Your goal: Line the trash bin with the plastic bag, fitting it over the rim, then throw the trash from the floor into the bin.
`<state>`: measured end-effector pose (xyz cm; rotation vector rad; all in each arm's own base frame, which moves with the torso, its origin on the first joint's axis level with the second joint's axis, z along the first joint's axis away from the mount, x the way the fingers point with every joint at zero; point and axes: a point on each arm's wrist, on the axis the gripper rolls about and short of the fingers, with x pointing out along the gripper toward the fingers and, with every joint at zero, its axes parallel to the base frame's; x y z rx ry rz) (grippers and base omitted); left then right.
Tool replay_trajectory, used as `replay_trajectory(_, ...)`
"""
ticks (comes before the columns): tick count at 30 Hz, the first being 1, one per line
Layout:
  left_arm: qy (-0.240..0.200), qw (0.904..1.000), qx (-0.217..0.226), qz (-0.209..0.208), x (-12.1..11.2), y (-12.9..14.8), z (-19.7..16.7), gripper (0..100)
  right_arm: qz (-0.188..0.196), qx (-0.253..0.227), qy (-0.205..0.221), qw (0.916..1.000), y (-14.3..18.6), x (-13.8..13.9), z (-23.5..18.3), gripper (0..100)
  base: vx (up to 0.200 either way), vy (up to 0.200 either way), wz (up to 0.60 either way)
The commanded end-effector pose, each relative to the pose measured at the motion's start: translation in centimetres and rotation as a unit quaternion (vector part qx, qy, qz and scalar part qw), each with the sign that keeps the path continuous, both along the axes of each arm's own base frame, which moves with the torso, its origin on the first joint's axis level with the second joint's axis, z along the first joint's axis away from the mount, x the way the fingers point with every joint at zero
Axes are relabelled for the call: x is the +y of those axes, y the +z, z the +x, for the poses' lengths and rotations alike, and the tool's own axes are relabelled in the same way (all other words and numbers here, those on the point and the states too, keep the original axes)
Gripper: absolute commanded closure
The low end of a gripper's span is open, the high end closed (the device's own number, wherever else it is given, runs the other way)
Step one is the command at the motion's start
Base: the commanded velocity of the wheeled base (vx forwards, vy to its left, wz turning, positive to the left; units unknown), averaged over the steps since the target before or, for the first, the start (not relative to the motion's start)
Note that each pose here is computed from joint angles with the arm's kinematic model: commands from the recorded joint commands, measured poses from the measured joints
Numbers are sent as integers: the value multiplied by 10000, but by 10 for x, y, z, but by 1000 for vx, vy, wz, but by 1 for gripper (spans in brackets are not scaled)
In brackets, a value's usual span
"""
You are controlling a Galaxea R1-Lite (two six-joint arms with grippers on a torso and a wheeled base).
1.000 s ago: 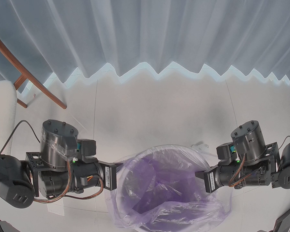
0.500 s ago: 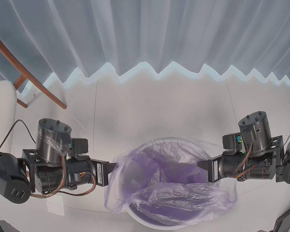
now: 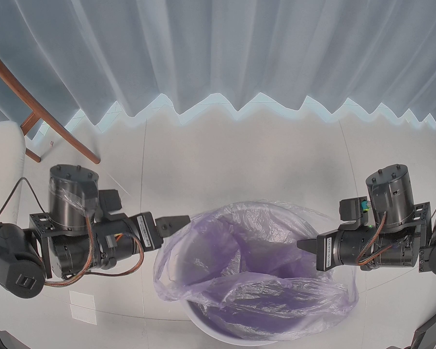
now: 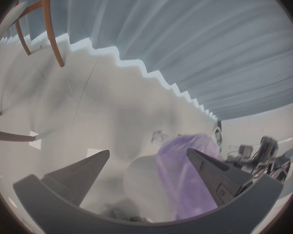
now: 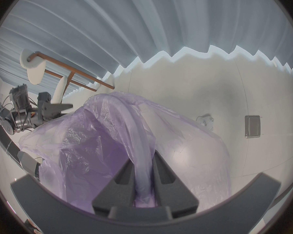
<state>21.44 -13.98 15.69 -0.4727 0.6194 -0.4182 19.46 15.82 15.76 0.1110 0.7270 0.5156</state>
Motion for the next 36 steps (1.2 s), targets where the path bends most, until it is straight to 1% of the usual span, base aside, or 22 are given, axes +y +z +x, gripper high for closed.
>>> replay_trajectory(1, 60, 9936, -653, -922, 6, 41, -8, 0, 2, 23, -72, 10000, 0, -4, 0, 100, 0, 0, 0)
replay_trajectory(3, -20, 9926, -682, -1008, 8, 45, -13, 0, -11, 32, -78, 10000, -1, -4, 0, 100, 0, 0, 0)
replay_trajectory(4, -136, 9924, -638, -1047, 9, 46, -22, 0, -35, 52, -74, 10000, -2, -4, 0, 100, 0, 0, 0)
replay_trajectory(8, -491, 9947, -286, -852, 2, 30, -39, 0, -130, 124, -53, 9998, -8, -5, -2, 100, 0, 0, 0)
replay_trajectory(11, -603, 9944, -245, -833, -5, 28, -39, 0, -155, 163, -47, 9997, -10, -6, -3, 100, 0, 0, 0)
replay_trajectory(13, -603, 9944, -245, -833, -5, 28, -39, 0, -155, 163, -47, 9997, -10, -6, -3, 100, 0, 0, 0)
replay_trajectory(15, -748, 9938, -188, -794, -14, 26, -38, 0, -164, 175, -65, 9997, -11, -7, -3, 100, 0, 0, 0)
replay_trajectory(17, -814, 9937, -140, -764, -17, 23, -40, 0, -169, 181, -65, 9997, -11, -7, -3, 100, 0, 0, 0)
replay_trajectory(19, -909, 9937, 17, -656, -20, 15, -45, 0, -182, 191, -94, 9996, -12, -8, -2, 100, 0, 0, 0)
replay_trajectory(22, -905, 9945, 235, -475, -15, 1, -52, 0, -190, 185, -161, 9995, -12, -10, 1, 100, 0, 0, 0)
replay_trajectory(23, -871, 9949, 354, -369, -10, -7, -55, 0, -190, 185, -169, 9995, -12, -10, 1, 100, 0, 0, 0)
replay_trajectory(26, -789, 9950, 575, -222, -2, -21, -59, 0, -190, 194, -163, 9995, -12, -10, 2, 100, 0, 0, 0)
replay_trajectory(30, -674, 9953, 650, -259, 1, -23, -56, 0, -209, 218, -163, 9994, -14, -10, 2, 100, 0, 0, 0)
replay_trajectory(33, -700, 9946, 724, -260, -5, -24, -52, 0, -219, 220, -158, 9994, -14, -10, 2, 100, 0, 0, 0)
replay_trajectory(36, -718, 9946, 681, -303, -12, -23, -45, 0, -229, 213, -141, 9994, -14, -9, 1, 100, 0, 0, 0)
